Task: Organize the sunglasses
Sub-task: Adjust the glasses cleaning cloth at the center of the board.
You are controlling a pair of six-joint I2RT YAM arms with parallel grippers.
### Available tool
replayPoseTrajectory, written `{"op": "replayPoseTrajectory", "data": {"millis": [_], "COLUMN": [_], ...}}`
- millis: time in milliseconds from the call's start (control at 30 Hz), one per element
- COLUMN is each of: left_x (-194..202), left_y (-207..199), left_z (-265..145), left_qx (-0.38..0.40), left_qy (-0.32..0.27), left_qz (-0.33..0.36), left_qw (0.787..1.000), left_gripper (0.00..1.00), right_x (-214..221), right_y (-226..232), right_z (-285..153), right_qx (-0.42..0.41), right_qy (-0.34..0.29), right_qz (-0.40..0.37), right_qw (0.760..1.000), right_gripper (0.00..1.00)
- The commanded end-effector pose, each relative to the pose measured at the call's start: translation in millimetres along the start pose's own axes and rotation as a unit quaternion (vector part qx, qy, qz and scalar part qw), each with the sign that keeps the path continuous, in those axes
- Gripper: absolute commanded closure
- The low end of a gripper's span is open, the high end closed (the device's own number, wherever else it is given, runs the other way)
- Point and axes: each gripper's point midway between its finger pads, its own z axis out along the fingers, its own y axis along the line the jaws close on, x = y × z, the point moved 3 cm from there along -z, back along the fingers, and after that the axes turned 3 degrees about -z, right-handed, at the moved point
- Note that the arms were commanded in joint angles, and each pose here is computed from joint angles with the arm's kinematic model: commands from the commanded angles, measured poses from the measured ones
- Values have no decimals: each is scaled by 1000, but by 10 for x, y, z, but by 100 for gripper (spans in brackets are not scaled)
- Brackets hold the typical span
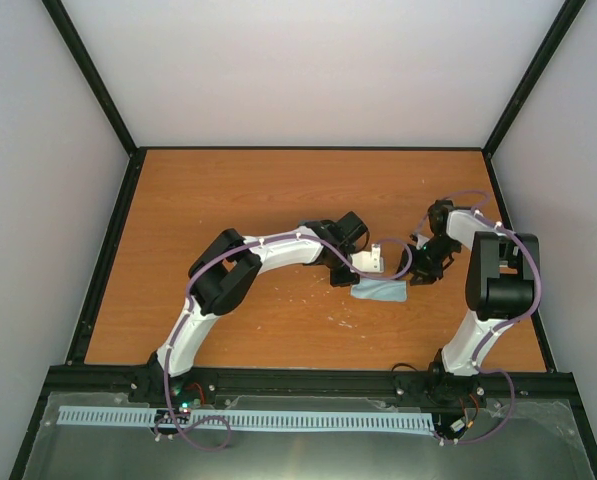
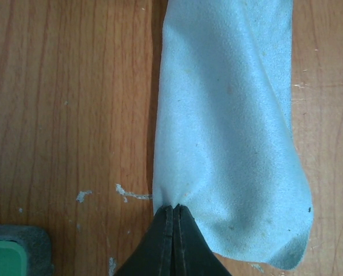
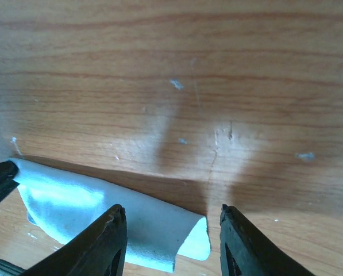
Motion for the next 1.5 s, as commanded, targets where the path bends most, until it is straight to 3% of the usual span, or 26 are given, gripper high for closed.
{"op": "replayPoseTrajectory", "data": {"millis": [0, 200, 567, 800, 1233, 1467], "left_x": [36, 23, 2, 0, -112, -277], "left_y": [52, 65, 64, 55, 113, 278], "left_z": [25, 20, 15, 17, -170, -421], "left_qx": [0, -2, -1, 2, -26, -86], "left_qy": [2, -1, -6, -7, -24, -43], "left_qz": [-3, -5, -11, -17, -17, -13], "left_qw": [1000, 1000, 1000, 1000, 999, 995], "left_gripper": [99, 99, 99, 99, 99, 99], "right_x": [103, 122, 142, 143, -142, -147], "right_y": [-66, -54, -57, -63, 58, 115], "right_z": [53, 88, 188, 196, -237, -342], "right_qx": [14, 12, 15, 18, 37, 29], "right_qy": [21, 26, 38, 39, -36, -64], "right_qz": [16, 14, 12, 18, 14, 3], "right_qw": [1000, 999, 999, 999, 999, 998], "right_gripper": [57, 60, 75, 97, 97, 97]}}
